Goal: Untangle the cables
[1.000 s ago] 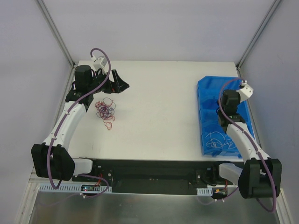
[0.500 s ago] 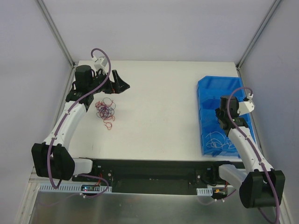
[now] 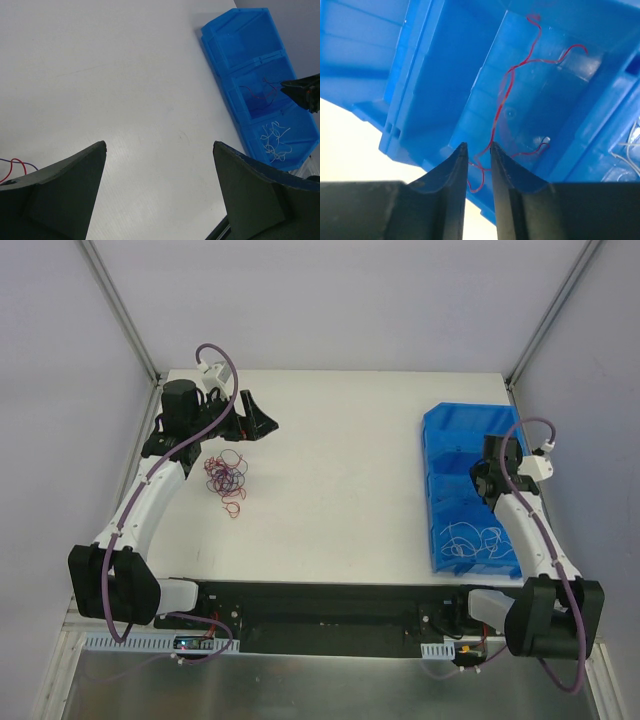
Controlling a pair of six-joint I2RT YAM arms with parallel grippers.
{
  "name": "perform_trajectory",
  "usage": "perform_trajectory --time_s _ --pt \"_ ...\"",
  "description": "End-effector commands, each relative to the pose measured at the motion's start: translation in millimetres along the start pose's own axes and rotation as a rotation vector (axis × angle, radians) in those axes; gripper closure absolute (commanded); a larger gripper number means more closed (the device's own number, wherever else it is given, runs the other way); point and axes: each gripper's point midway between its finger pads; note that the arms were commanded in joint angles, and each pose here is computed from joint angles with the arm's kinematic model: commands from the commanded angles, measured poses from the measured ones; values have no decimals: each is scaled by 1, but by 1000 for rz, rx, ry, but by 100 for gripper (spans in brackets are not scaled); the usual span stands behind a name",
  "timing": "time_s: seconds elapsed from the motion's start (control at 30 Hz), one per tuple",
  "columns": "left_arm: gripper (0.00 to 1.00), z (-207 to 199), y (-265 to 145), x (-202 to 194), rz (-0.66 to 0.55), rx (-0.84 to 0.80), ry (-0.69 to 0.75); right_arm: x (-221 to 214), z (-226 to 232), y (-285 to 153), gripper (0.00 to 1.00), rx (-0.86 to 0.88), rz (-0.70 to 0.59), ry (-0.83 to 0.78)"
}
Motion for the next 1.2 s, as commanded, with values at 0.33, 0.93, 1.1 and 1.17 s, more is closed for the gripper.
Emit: perform_trajectory --time_s 0.33,0.93,1.1,1.17 --pt "12 17 -8 20 -85 61 -15 4 56 -29 34 354 80 -464" --pt "14 198 -79 -16 -333 935 -567 -106 92 -113 27 777 350 -647" --pt "24 201 -71 -36 -306 929 -672 -117 94 -117 27 780 369 -688" --pt "29 204 -64 -47 -273 922 -718 -117 95 -118 27 780 366 -682"
Point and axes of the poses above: each gripper's point midway between its finger pads, its own y axis out along the fingers, its own z axis along the line the jaws close on, x = y × z, and after that the axes turned 5 degrees about -y, right-handed
